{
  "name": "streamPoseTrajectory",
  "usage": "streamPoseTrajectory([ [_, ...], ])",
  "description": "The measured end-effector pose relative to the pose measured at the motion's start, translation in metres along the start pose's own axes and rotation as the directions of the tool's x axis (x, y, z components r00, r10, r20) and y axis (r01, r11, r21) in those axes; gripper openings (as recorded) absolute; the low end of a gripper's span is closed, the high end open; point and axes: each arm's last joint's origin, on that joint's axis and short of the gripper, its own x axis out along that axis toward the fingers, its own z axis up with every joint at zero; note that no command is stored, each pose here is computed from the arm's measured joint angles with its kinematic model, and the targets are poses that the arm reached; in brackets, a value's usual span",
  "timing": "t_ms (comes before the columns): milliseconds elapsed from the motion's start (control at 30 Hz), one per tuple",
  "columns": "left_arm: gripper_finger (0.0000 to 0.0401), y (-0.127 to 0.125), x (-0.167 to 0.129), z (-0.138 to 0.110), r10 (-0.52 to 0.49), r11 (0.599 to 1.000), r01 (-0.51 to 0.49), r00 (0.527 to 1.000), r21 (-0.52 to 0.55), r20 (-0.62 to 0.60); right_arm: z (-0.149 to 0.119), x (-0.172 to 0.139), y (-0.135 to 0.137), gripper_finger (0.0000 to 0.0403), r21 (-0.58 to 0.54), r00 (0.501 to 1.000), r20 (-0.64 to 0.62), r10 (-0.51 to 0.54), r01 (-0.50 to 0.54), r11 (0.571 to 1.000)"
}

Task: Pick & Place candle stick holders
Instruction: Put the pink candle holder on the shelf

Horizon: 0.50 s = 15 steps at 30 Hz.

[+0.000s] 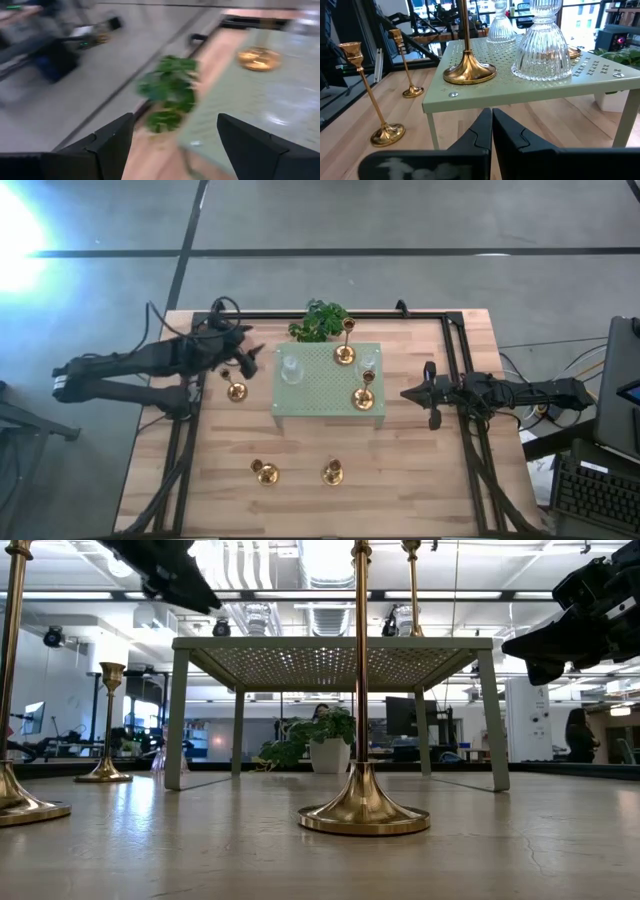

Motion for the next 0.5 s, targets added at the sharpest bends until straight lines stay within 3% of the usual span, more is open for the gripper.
streamPoseTrajectory([
  [133, 0.0291, 0.009, -0.005, -0.008, 0.198, 0.978, -0.201, 0.979, -0.057, -0.048, 0.000, 0.000, 0.000, 0.0008, 0.000, 1.000, 0.000, 0.000, 0.000, 1.000],
  [267, 0.0291, 0.015, -0.005, -0.020, 0.403, 0.910, -0.412, 0.907, -0.056, -0.121, 0.000, 0.000, 0.000, 0.0008, 0.000, 1.000, 0.000, 0.000, 0.000, 1.000],
  [500, 0.0291, 0.024, 0.008, -0.033, 0.523, 0.826, -0.556, 0.817, -0.091, -0.245, 0.000, 0.000, 0.000, 0.0008, 0.000, 1.000, 0.000, 0.000, 0.000, 1.000],
])
